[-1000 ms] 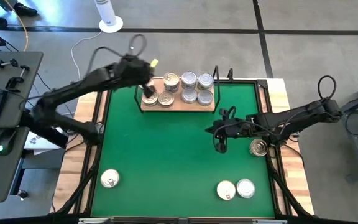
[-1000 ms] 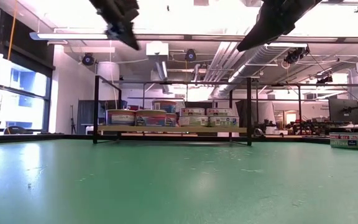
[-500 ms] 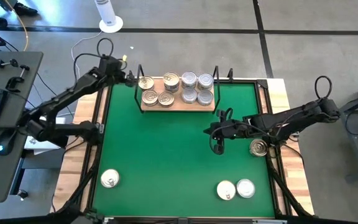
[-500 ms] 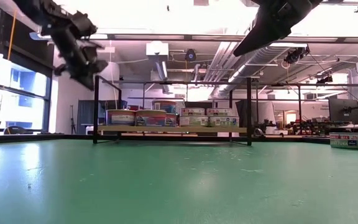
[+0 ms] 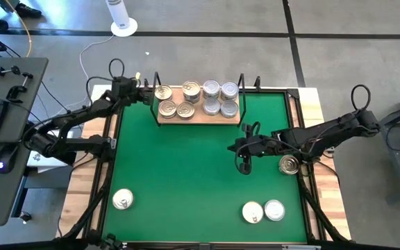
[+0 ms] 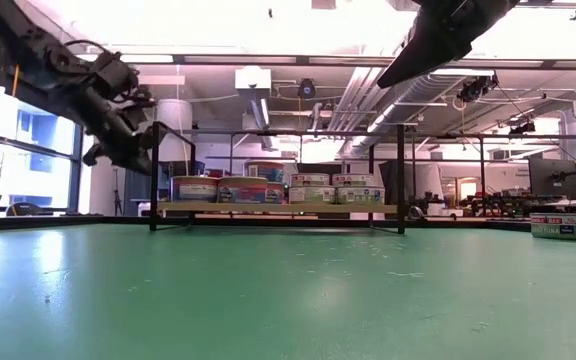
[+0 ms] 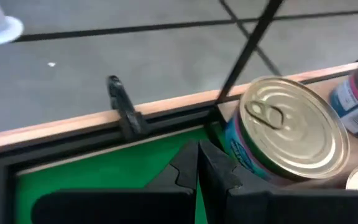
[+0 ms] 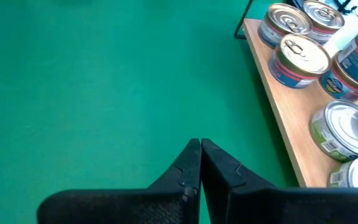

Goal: Stack canned seafood by type on shelf
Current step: Adjust the tuna cans on the shelf

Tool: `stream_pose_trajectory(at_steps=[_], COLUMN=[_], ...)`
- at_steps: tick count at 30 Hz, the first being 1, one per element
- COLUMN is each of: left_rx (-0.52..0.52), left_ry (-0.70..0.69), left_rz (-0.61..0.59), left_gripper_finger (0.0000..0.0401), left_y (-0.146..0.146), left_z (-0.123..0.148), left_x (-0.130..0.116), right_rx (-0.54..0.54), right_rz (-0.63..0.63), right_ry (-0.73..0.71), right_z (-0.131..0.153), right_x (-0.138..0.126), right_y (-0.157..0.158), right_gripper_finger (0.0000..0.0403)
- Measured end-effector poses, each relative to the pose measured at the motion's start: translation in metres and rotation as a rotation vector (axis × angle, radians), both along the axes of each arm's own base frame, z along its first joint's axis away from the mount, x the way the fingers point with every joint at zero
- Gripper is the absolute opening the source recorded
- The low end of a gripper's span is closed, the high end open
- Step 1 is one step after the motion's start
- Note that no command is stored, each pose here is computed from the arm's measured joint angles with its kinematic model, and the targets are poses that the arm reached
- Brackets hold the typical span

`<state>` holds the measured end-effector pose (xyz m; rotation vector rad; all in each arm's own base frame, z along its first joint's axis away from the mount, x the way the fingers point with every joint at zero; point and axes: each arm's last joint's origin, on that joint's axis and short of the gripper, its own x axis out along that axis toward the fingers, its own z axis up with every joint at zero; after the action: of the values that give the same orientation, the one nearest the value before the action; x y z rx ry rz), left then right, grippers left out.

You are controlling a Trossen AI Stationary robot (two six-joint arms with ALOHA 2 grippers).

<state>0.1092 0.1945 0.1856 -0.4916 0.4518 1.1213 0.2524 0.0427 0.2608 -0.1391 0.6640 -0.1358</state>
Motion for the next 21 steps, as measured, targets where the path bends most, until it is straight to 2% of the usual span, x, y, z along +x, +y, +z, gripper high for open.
stream_pose_trajectory(at_steps=[7, 12, 21], left_rx=[0.045, 0.108, 0.143], left_ry=[-0.076, -0.111, -0.027], left_rz=[-0.002, -0.034, -0.193], left_gripper_finger=[0.0000, 0.0000, 0.0000], left_y=[-0.012, -0.016, -0.009], left_z=[-0.026, -0.031, -0.053], left_x=[-0.006, -0.007, -0.001], right_rx=[0.000, 0.000, -0.009], right_rz=[0.032, 0.035, 0.042], right_ry=[-0.001, -0.004, -0.002], right_z=[0.000, 0.000, 0.000], right_x=[-0.001, -0.001, -0.001], right_y=[0.008, 0.009, 0.009], right_gripper_finger=[0.0000, 0.0000, 0.0000])
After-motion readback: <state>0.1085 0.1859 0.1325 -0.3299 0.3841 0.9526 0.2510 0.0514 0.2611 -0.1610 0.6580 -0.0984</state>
